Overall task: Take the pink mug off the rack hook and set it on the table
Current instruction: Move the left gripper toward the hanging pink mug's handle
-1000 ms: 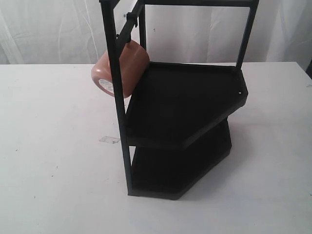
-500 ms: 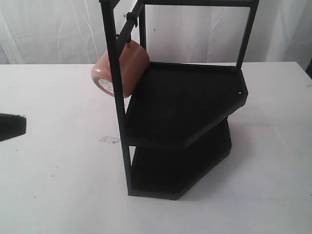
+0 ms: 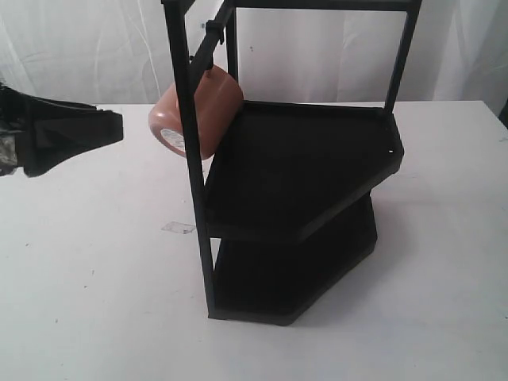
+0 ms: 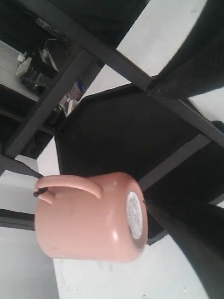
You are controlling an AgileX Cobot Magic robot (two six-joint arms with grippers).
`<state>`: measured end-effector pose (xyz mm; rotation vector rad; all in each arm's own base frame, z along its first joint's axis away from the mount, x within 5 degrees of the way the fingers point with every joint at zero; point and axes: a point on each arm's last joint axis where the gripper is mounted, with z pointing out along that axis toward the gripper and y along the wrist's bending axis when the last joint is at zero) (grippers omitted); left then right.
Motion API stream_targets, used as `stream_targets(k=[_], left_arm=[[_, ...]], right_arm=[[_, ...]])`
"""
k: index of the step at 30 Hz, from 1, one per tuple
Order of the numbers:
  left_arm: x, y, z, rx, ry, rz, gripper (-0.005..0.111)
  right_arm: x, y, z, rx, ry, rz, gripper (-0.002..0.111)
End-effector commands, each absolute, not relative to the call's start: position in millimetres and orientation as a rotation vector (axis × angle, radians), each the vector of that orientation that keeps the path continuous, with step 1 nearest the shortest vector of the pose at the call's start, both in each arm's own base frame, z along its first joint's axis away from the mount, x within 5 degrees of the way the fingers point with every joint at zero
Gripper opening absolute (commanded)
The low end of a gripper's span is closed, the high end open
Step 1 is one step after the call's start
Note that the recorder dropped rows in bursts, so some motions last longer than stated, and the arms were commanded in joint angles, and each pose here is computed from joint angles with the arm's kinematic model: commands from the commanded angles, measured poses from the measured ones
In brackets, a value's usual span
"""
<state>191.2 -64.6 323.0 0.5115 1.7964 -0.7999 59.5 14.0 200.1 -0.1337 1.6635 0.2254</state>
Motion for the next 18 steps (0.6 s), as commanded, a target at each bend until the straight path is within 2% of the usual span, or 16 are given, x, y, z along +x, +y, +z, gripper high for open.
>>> stream_targets(k=[1, 6, 11, 18], left_arm=[[195, -68, 328, 0.553, 1.700, -0.811, 0.065], [197, -73, 334, 0.571, 1.619, -0.777, 0.065], [202, -78, 338, 0.572, 1.565, -0.645, 0.065], [218, -91, 350, 0.622, 1.545, -0.658, 0.065]], right_arm=[[60, 13, 199, -0.124, 1.663, 0.222, 0.003], [60, 13, 199, -0.124, 1.663, 0.222, 0.003], [60, 13, 199, -0.124, 1.663, 0.222, 0.003], [60, 14, 199, -0.122, 1.663, 0.224, 0.003]])
